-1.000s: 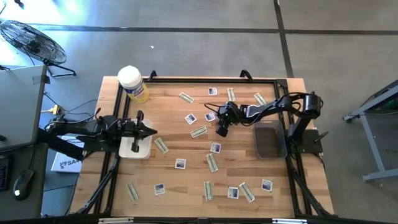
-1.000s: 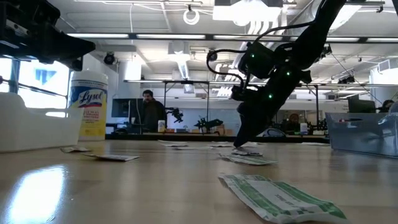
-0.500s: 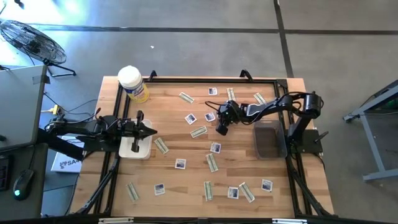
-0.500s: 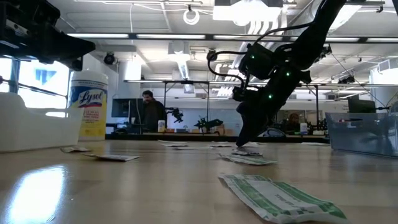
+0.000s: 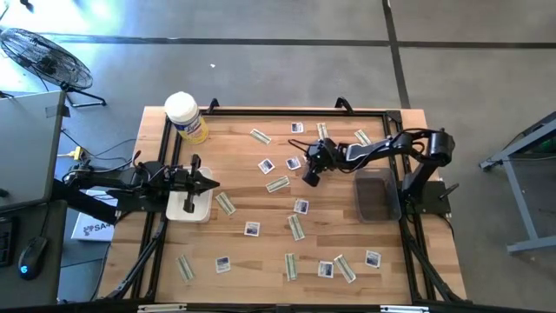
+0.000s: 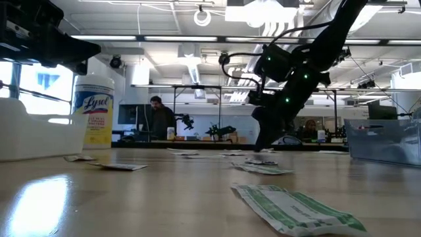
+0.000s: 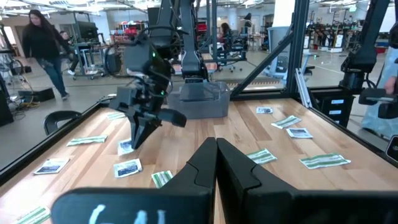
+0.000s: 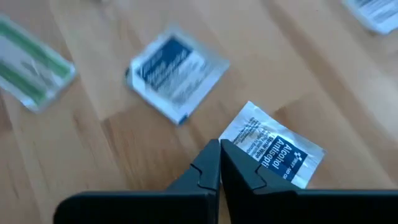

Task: Pick & Place First Aid Supplies
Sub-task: Put the blue alcohol pad into the black bin

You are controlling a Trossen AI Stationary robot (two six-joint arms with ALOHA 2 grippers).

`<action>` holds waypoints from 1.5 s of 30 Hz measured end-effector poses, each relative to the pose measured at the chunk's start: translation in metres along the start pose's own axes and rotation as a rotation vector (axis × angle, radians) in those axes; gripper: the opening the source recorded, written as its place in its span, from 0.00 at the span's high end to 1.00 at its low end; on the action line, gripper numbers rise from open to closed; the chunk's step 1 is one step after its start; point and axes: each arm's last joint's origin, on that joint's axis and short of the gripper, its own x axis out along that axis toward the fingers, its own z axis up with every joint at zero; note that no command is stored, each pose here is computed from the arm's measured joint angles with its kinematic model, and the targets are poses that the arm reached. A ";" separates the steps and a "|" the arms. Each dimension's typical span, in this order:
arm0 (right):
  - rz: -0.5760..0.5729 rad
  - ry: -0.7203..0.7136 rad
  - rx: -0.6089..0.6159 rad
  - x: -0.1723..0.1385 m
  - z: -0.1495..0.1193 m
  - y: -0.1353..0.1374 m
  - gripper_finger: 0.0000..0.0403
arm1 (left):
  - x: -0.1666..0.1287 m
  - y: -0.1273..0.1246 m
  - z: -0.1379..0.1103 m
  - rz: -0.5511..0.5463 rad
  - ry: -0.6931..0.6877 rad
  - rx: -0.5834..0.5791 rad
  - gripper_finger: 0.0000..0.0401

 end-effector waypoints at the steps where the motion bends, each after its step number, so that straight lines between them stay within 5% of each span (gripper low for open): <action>1: -0.001 -0.013 0.008 -0.003 0.002 0.000 1.00 | 0.000 0.000 0.000 0.000 0.000 0.000 1.00; 13: 0.104 -0.014 0.134 -0.083 0.011 0.011 1.00 | 0.000 0.000 0.000 0.000 0.000 0.000 1.00; 21: 0.222 0.029 0.256 -0.176 -0.019 0.033 1.00 | 0.000 0.000 0.000 0.000 0.000 0.000 1.00; 26: 0.160 0.174 0.365 -0.206 -0.049 0.028 1.00 | 0.000 0.000 0.000 0.000 0.000 0.000 1.00; 33: 0.009 0.310 0.426 -0.213 -0.075 0.024 1.00 | 0.000 0.000 0.000 0.000 0.000 0.000 1.00; 45: -0.098 0.326 0.445 -0.165 -0.122 0.016 1.00 | 0.000 0.000 0.000 0.000 0.000 0.000 1.00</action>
